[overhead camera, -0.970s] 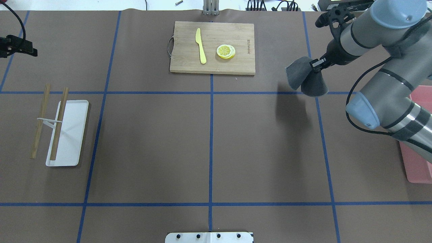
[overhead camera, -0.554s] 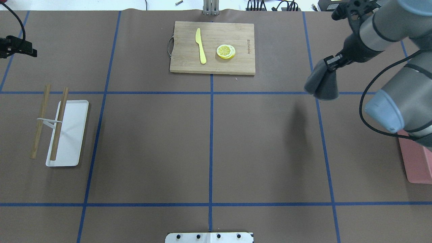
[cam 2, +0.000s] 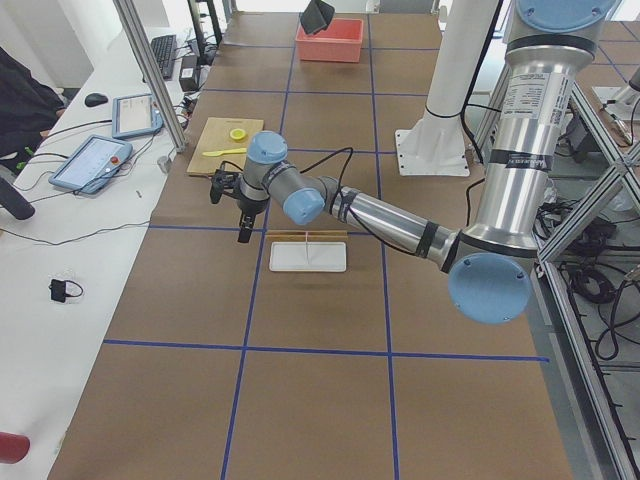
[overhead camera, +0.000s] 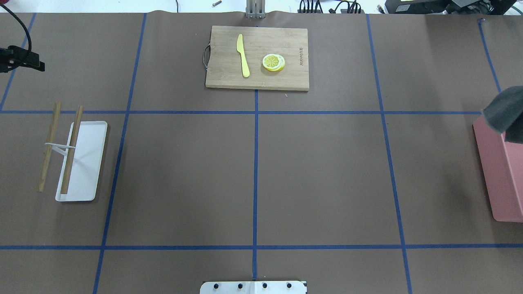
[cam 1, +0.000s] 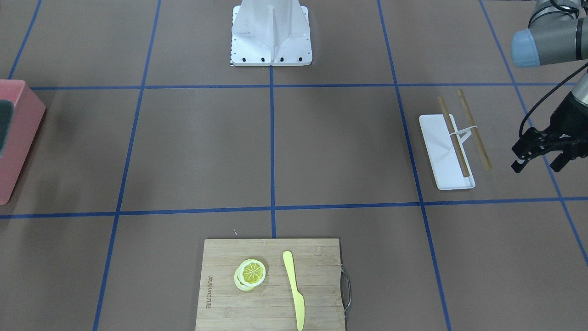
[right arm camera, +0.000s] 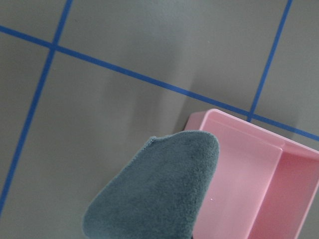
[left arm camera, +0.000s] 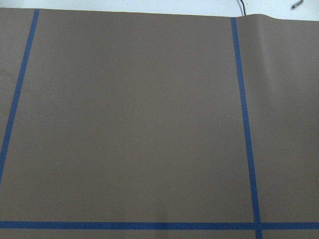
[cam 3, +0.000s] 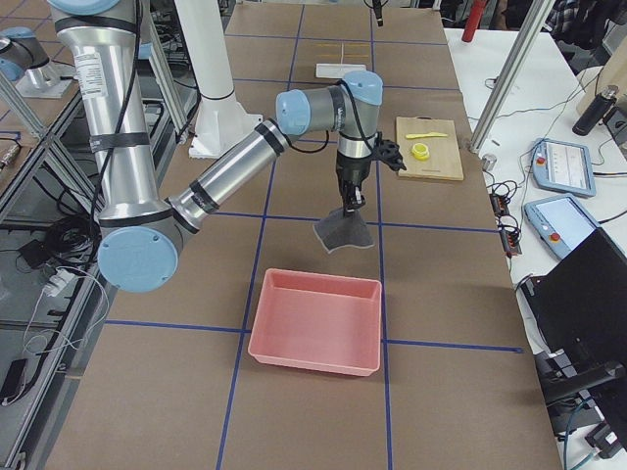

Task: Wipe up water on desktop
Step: 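Lift the towel with the right gripper and drop it into the pink bin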

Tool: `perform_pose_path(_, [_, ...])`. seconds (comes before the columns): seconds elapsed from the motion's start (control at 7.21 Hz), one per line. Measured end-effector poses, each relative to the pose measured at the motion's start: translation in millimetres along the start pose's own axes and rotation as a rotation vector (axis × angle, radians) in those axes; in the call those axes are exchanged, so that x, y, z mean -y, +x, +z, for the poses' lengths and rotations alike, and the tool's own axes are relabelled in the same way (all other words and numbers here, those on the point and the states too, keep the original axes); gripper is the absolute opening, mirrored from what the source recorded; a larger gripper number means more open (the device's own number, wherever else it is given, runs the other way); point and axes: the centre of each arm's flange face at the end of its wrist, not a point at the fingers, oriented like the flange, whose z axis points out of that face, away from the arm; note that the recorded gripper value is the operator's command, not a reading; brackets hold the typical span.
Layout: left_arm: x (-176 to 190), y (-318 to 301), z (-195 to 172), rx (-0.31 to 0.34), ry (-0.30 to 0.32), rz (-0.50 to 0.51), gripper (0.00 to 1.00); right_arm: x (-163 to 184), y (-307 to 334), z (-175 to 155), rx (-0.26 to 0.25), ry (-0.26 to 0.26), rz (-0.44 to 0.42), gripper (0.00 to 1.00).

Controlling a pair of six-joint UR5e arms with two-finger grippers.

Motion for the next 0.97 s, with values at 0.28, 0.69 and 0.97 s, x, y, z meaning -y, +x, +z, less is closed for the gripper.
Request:
perform_pose_path(0.28, [-1.8, -2.0, 1.2, 0.003, -0.004, -0.002, 0.98, -31.7, 44.1, 50.6, 0.007, -0.084, -0.029, 0.0])
perform_pose_path(0.69, [-3.7, -3.8, 3.5, 0.006, -0.009, -0.004, 0.98, -51.5, 77.9, 104.2, 0.017, -0.156, -0.027, 0.65])
perform_pose_path(0.97, [-4.5, -3.2, 4.6, 0.006, -0.012, -0.002, 0.98, -54.2, 86.1, 116.9, 0.017, -0.182, -0.012, 1.0])
